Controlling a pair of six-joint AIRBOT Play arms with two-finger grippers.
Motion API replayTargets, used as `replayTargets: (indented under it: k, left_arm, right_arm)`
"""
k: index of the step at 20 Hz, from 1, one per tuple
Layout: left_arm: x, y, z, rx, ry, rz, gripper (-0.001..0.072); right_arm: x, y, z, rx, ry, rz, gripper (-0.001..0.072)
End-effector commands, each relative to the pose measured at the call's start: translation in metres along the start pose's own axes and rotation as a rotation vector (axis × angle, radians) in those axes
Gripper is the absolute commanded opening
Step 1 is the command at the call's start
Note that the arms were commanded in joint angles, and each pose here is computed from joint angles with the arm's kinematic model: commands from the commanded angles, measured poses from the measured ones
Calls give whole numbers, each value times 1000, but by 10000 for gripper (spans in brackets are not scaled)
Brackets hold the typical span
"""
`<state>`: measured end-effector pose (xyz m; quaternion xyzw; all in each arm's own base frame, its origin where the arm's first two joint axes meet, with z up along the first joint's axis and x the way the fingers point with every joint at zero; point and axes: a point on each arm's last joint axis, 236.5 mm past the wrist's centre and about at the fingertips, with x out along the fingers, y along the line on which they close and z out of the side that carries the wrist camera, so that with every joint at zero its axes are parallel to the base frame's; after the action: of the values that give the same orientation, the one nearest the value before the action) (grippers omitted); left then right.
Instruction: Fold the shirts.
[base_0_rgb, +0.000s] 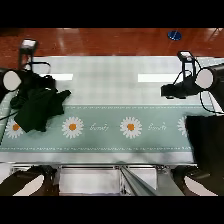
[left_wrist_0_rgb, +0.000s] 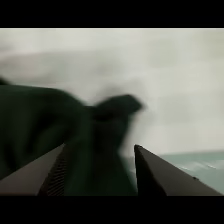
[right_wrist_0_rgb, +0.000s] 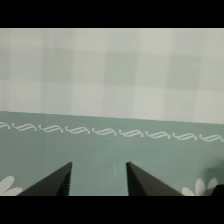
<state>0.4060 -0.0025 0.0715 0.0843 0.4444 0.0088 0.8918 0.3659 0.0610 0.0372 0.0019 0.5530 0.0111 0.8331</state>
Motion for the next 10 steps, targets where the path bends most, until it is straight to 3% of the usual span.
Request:
replayTargets:
  k: [1, 4, 10]
  left_arm:
    - [6, 94, -13, -164, 24, 213, 509]
    - [33, 120, -63, -326, 192, 205, 506]
    - [93, 89, -119, -286, 414, 115, 507]
  right_arm:
    - [4, -9, 14, -30, -53, -42, 423]
    - [10, -8, 0, -24, 13, -41, 419]
    - [10, -2, -3, 38, 24, -15, 413]
